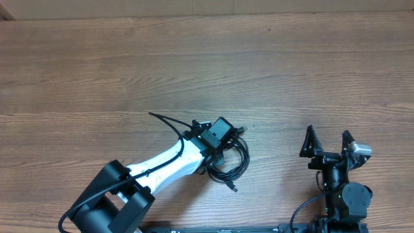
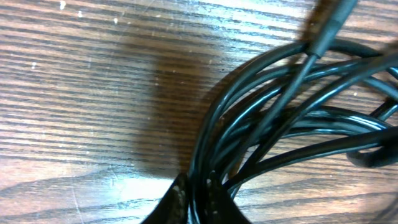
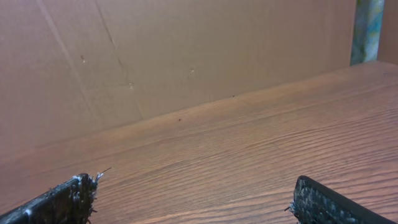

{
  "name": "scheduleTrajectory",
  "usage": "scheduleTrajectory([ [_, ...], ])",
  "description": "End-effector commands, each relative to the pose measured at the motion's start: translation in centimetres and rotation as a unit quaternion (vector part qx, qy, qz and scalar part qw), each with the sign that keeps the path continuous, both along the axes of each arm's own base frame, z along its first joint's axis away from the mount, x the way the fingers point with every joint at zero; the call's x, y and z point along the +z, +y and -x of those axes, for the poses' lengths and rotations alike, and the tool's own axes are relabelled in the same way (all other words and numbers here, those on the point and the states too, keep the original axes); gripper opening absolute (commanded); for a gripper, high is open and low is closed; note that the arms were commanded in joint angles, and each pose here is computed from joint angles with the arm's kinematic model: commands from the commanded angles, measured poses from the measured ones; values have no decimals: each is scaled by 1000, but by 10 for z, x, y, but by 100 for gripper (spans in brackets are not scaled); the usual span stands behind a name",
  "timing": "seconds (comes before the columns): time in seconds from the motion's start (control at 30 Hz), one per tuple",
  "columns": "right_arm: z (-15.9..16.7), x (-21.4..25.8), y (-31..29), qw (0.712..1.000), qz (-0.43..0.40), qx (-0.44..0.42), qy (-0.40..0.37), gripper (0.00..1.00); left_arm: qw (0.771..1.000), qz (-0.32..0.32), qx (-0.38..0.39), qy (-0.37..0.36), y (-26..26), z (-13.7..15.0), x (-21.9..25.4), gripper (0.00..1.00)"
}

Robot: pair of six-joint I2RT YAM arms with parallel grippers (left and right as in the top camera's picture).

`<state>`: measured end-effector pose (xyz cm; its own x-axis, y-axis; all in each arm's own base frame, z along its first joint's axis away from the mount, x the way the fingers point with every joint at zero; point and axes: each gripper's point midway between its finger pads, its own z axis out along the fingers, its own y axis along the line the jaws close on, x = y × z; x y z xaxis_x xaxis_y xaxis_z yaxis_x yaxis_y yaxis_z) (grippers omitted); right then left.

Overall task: Untangle cables
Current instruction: 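Close the left gripper on the cable loops and pinch them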

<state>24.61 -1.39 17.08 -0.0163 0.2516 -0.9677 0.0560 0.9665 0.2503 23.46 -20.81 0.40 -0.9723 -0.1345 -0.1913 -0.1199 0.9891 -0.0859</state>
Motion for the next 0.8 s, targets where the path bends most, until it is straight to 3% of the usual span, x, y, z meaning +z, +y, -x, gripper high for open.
scheduleTrajectory([
  [0.0,0,-1,0,1000,2,0,-3,100,1000,-3,-17,-5,-3,-2,2,26],
  [0.1,0,-1,0,1000,2,0,-3,100,1000,-4,-18,-4,-3,-1,1,33],
  [0.2,0,-1,0,1000,2,0,-3,100,1000,-7,-18,-1,-2,0,1,33],
  [0.57,0,-1,0,1000,2,0,-3,100,999,-25,-21,38,2,11,-23,22],
  [0.77,0,-1,0,1000,2,0,-3,100,998,-25,-22,50,1,14,-31,39],
])
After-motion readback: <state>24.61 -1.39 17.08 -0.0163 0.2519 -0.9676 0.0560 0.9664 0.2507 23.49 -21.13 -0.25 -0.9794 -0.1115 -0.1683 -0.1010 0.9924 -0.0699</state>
